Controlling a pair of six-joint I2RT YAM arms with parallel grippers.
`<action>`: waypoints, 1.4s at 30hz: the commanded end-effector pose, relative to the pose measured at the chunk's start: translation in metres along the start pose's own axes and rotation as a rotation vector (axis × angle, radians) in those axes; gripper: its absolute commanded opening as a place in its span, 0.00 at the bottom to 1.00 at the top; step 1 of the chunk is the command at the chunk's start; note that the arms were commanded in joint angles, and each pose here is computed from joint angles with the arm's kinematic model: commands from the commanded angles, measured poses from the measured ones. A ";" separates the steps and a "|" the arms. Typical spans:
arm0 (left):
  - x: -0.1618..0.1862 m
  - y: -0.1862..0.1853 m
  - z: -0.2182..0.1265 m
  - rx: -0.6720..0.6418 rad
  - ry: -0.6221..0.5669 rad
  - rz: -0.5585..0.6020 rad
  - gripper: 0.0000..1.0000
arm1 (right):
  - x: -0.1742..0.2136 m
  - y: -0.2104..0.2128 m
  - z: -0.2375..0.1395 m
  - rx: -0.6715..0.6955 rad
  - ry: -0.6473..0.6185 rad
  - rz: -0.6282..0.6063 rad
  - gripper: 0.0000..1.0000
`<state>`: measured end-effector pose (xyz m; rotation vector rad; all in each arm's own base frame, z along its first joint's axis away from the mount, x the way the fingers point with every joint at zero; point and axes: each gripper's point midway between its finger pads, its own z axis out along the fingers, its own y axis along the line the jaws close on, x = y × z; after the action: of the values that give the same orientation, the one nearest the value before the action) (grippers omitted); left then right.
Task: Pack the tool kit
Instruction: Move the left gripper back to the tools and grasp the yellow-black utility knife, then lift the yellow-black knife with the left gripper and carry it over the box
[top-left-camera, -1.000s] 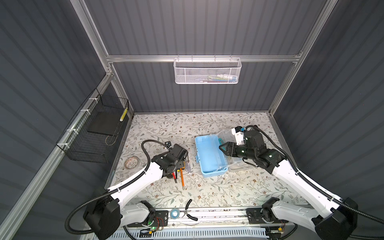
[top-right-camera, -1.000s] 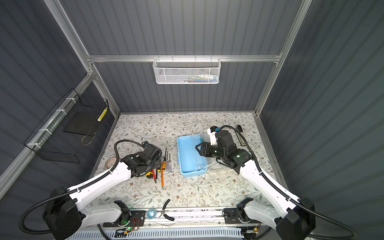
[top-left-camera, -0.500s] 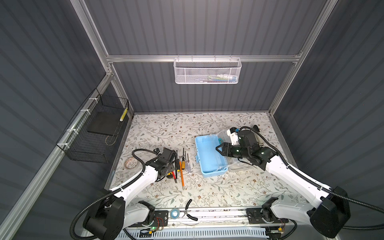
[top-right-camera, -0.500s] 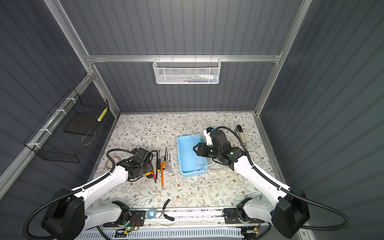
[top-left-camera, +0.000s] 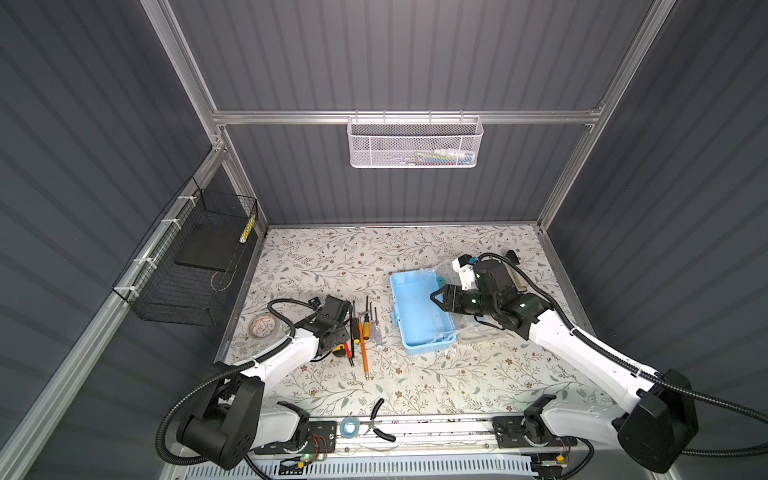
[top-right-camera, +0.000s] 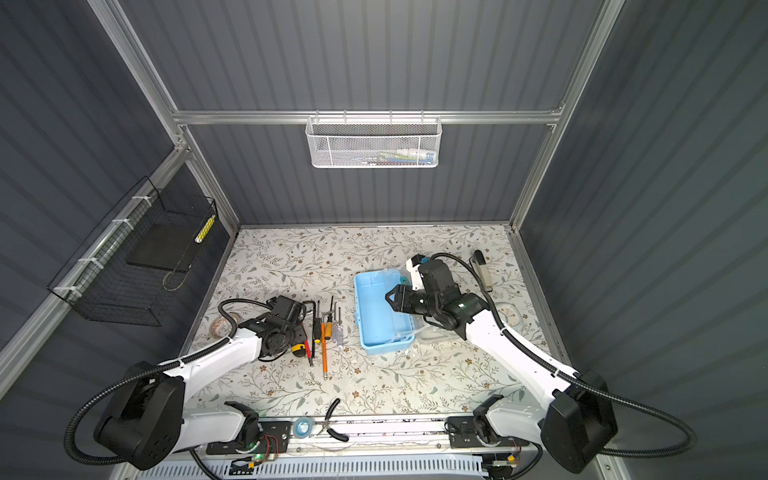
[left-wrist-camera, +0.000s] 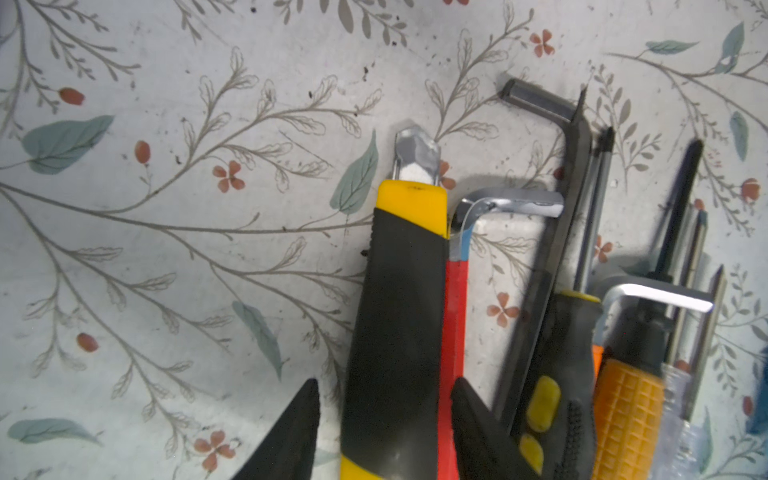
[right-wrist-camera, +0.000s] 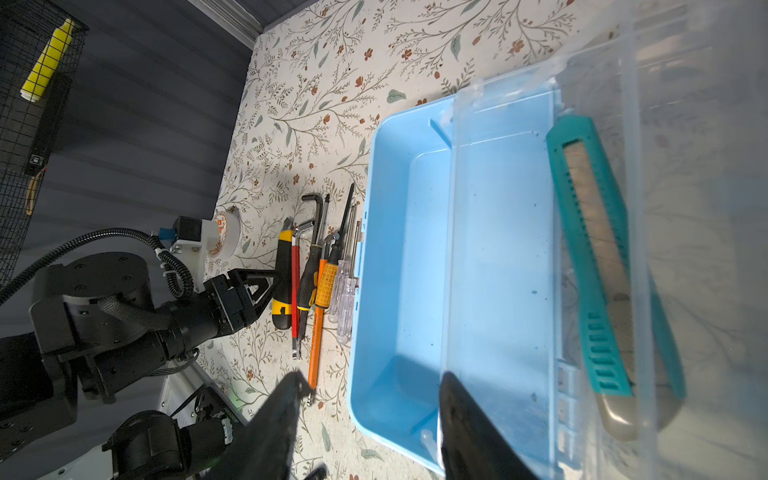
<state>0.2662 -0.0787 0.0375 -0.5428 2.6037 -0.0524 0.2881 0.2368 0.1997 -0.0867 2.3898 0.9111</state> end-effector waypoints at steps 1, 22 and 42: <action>0.003 0.002 0.004 -0.004 0.013 0.020 0.52 | -0.002 0.001 0.003 -0.005 -0.004 -0.001 0.54; 0.010 0.003 0.020 -0.025 0.060 0.032 0.47 | 0.003 -0.006 0.014 0.008 0.014 0.010 0.54; 0.005 0.009 0.016 -0.075 0.061 0.074 0.36 | 0.004 -0.010 0.022 0.004 0.027 0.019 0.54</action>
<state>0.2730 -0.0751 0.0216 -0.5003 2.6421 0.0164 0.2978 0.2433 0.1815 -0.0777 2.4171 0.9078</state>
